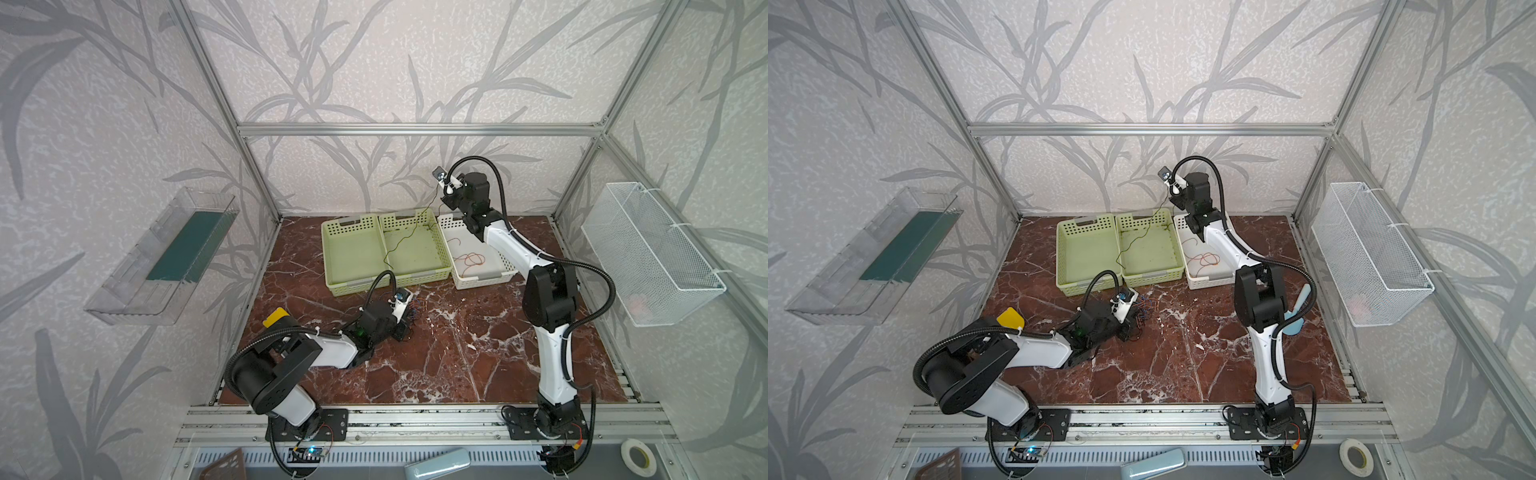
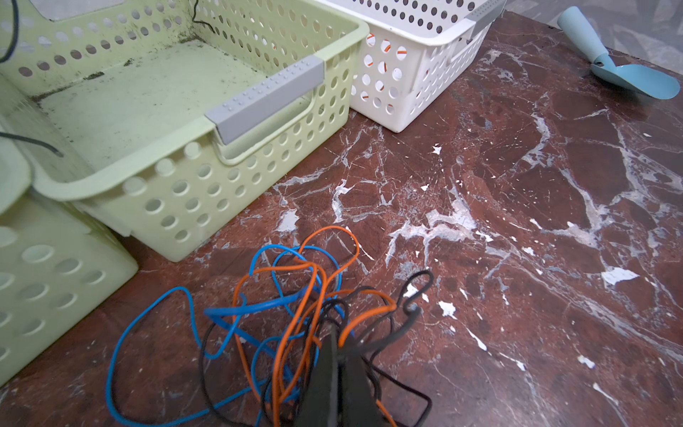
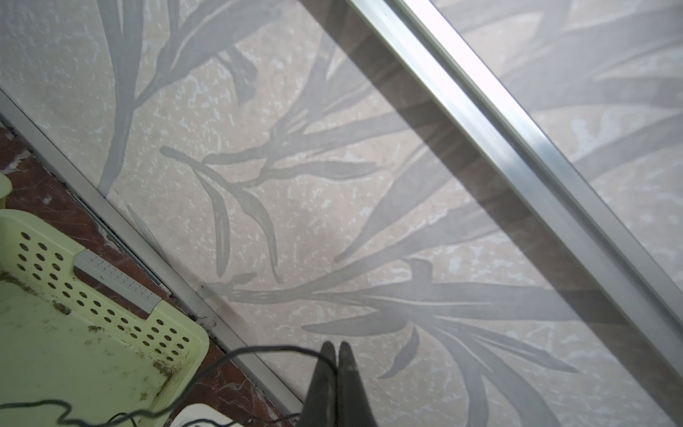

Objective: Untangle and sort cables by color
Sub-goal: Place the cable in the container.

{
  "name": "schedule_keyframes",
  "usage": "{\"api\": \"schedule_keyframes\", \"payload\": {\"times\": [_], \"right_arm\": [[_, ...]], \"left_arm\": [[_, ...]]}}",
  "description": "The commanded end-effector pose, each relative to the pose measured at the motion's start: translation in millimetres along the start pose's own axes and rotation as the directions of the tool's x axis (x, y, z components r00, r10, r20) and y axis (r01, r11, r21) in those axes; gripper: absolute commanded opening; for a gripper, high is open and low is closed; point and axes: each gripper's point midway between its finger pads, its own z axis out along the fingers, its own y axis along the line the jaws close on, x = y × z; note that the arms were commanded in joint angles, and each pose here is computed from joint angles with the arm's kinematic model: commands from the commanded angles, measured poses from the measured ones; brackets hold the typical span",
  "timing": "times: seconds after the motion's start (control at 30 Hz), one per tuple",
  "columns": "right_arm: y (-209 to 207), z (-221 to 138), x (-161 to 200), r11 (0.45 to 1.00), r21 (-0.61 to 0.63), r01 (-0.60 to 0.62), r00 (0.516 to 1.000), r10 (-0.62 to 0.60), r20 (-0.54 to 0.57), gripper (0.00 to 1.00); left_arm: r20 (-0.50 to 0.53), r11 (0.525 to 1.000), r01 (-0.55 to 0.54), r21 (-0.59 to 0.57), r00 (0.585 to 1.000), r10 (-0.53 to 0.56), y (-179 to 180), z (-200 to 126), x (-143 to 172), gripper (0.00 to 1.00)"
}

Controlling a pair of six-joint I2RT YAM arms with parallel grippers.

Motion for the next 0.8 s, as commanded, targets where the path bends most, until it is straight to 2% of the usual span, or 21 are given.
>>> {"api": "schedule_keyframes", "payload": {"times": [0.0, 0.2, 0.47, 0.63, 0.77], "right_arm": [[-15.7, 0.6, -8.5, 0.999, 0.044, 0.023, 1.0, -0.022, -0.006, 0.0], [-45.3, 0.1, -8.8, 0.995, 0.092, 0.028, 0.999, -0.024, -0.044, 0.0], [-63.7, -13.3, -34.1, 0.994, 0.107, 0.033, 0.999, -0.035, 0.017, 0.0], [-41.6, -18.8, -58.2, 0.998, -0.002, 0.066, 0.991, -0.065, 0.113, 0.0], [-13.1, -24.4, -77.4, 0.988, -0.076, 0.136, 0.976, -0.121, 0.183, 0.0]], "left_arm": [[0.002, 1.0, -0.007, 0.001, 1.0, 0.007, -1.6, -1.7, -0.2, 0.0], [-0.001, 1.0, -0.005, -0.002, 1.0, 0.005, -1.1, -2.2, 0.4, 0.0], [-0.001, 1.0, -0.003, -0.002, 1.0, 0.003, -1.9, 0.3, -1.6, 0.0], [-0.006, 1.0, 0.004, 0.0, 1.0, -0.004, -2.2, 3.3, -0.9, 0.0], [-0.005, 1.0, 0.006, 0.002, 1.0, -0.006, -3.5, 5.4, -1.3, 0.0]]}}
